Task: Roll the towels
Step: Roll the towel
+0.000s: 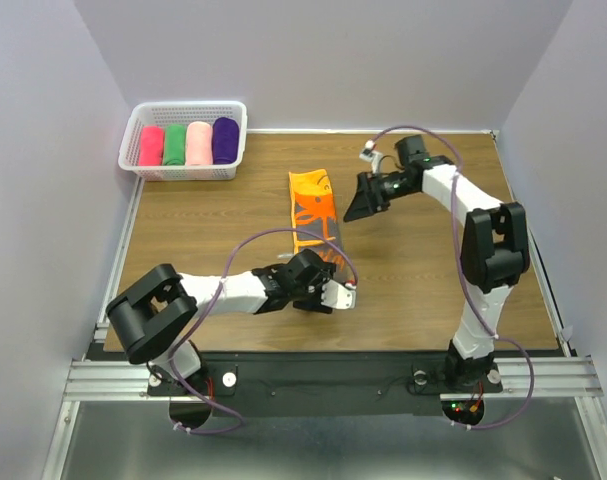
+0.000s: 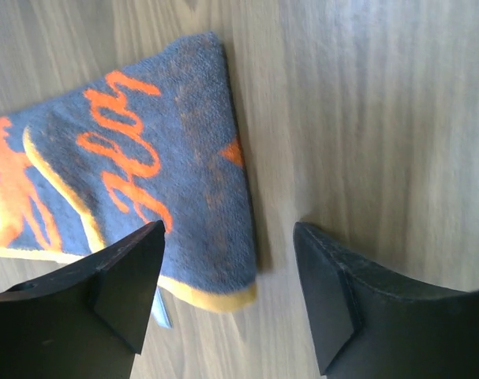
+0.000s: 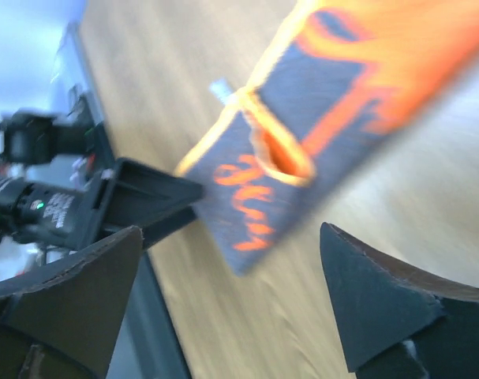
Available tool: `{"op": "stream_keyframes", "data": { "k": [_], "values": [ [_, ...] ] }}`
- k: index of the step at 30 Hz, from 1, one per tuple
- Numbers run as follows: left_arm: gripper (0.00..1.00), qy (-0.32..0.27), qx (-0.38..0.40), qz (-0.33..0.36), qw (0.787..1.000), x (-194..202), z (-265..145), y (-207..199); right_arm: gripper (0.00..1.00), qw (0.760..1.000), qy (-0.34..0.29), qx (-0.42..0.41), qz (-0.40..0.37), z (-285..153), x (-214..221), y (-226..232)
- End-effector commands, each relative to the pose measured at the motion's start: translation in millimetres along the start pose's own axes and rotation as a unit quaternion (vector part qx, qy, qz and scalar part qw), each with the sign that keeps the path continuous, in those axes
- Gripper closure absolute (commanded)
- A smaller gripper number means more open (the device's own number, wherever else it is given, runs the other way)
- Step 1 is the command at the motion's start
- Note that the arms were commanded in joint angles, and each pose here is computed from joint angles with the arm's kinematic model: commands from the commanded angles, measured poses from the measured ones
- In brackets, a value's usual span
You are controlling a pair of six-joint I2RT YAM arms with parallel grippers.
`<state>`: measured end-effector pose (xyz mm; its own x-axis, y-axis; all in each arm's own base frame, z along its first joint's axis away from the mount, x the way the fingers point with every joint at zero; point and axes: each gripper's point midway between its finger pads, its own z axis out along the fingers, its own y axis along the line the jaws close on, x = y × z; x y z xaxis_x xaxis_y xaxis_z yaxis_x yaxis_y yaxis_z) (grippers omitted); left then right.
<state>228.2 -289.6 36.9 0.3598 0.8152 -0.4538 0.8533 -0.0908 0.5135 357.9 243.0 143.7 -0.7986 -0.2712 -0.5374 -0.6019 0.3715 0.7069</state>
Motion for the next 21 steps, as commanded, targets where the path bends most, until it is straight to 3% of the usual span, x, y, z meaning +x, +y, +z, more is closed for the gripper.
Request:
{"op": "stream_keyframes", "data": {
  "k": [1,9,13,16,19,21],
  "values": [
    [0.22,0.007,-0.018,0.012,1.0,-1,9,11,0.0,0.995,-0.063,0.059,-0.059,-49,-41,3],
    [0.45,0.029,0.052,-0.011,0.998,18,16,-5,0.0,0.974,-0.098,0.164,-0.119,-105,-49,-3],
    [0.67,0.018,0.091,-0.058,0.994,20,19,9,0.0,0.967,-0.09,0.189,-0.148,-116,-30,2],
    [0.76,0.002,0.132,-0.085,0.988,15,7,16,0.0,0.961,-0.08,0.2,-0.175,-120,-16,7],
    [0.81,-0.029,0.221,-0.112,0.968,-3,-8,1,0.0,0.958,-0.045,0.188,-0.21,-121,12,20],
    [0.82,-0.037,0.298,-0.143,0.943,-10,-18,-16,0.0,0.962,-0.008,0.179,-0.206,-123,40,28]
  ]
}}
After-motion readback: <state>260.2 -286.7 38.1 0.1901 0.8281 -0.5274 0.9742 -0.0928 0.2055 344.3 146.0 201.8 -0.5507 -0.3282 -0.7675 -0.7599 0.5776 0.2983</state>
